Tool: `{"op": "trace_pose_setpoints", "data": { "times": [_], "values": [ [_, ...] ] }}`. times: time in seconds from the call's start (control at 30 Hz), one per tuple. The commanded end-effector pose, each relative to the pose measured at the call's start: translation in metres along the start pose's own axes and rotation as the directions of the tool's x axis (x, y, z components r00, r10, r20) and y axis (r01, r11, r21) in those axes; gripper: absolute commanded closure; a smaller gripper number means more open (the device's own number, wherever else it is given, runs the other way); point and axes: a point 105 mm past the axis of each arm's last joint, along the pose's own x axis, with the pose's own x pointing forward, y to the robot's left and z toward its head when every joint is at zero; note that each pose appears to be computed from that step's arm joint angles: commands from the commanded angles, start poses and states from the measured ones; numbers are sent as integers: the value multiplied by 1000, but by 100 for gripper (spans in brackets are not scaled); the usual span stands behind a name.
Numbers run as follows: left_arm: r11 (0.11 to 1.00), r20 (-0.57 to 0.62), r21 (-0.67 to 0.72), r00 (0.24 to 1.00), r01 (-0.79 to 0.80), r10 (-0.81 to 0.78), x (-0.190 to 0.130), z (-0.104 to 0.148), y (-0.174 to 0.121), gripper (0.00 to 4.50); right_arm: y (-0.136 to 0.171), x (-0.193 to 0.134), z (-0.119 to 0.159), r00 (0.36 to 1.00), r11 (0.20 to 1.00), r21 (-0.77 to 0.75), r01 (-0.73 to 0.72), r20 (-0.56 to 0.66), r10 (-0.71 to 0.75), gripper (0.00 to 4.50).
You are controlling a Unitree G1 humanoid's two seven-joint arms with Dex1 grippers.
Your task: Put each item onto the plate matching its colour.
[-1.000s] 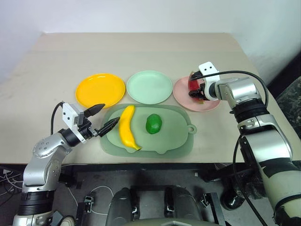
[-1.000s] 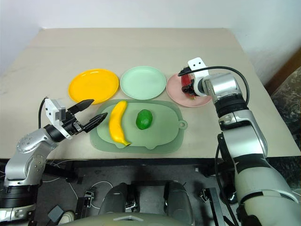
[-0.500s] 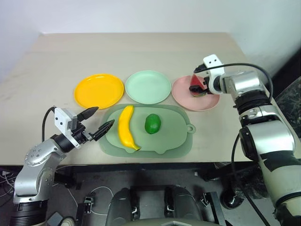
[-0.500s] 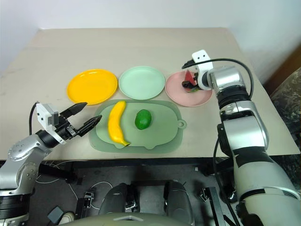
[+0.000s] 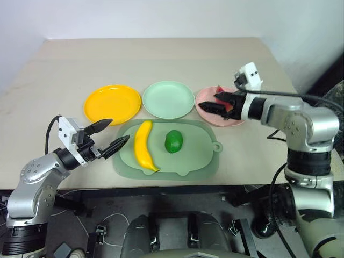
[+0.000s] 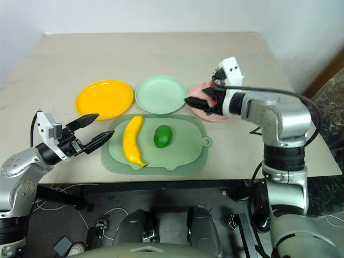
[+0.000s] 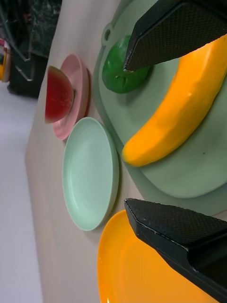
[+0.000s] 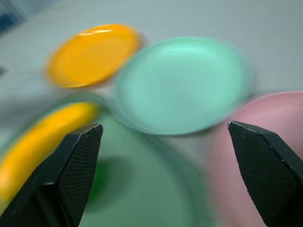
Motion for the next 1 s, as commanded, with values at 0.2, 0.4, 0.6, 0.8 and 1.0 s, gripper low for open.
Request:
{"op": "trace_pose_setpoints", "data": {
  "times": [0.2,0.4,0.6,0.8,1.0],
  "values": [
    [999,15,35,1000,-2,2,-2,10,1,0,40,25,-35,993,985,157,-75,-76,88,3],
    [1000,28,23,1000,-14,13,0,13,0,0,38,40,-47,990,974,225,19,-139,13,3],
    [1000,27,19,1000,-14,14,1,12,-1,0,44,52,-66,975,967,245,63,-224,-6,3],
    [1000,24,13,1000,-11,11,4,11,-2,0,50,59,-78,959,972,229,55,-284,12,3],
    [1000,26,14,1000,-14,14,6,11,-1,0,55,59,-71,966,987,159,17,-258,25,95]
  ]
}}
